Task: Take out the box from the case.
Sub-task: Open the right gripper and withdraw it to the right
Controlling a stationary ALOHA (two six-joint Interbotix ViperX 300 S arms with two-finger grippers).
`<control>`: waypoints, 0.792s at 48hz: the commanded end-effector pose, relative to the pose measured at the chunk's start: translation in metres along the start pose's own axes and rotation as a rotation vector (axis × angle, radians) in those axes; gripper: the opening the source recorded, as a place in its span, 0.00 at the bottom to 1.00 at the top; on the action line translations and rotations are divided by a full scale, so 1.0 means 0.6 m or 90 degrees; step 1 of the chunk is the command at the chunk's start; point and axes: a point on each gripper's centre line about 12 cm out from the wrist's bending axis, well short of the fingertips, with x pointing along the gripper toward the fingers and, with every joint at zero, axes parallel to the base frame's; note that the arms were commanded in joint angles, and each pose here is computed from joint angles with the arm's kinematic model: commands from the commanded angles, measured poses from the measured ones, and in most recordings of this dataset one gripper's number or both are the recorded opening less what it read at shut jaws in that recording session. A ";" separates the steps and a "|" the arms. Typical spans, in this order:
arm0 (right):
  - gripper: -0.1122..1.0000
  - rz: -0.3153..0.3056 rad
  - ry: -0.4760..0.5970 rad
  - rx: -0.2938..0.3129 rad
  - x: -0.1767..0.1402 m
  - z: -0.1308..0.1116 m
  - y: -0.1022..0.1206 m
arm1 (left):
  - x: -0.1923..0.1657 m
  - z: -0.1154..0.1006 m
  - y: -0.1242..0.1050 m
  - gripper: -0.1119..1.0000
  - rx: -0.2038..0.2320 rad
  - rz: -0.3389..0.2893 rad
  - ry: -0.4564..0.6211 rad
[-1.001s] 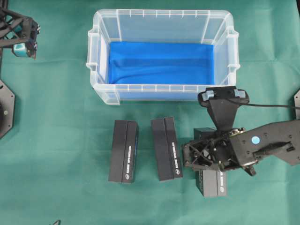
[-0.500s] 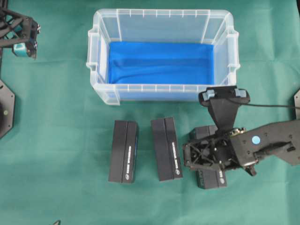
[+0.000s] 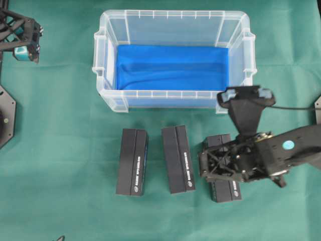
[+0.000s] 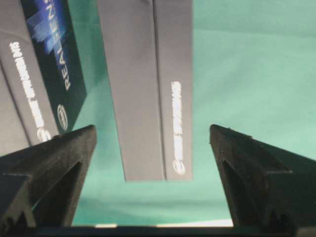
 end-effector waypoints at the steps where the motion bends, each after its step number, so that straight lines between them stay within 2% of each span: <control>1: 0.91 0.025 0.000 0.002 -0.058 0.006 0.001 | -0.009 0.001 0.000 0.96 0.000 -0.013 -0.007; 10: 0.90 0.025 -0.030 0.001 -0.130 0.017 0.002 | -0.009 0.001 0.000 0.96 0.000 -0.013 -0.007; 19: 0.90 0.021 -0.033 0.000 -0.169 0.019 0.001 | -0.009 0.001 0.000 0.96 0.000 -0.013 -0.007; 38: 0.90 0.010 -0.037 -0.019 -0.168 0.019 -0.012 | -0.009 0.001 -0.001 0.96 0.000 -0.014 -0.008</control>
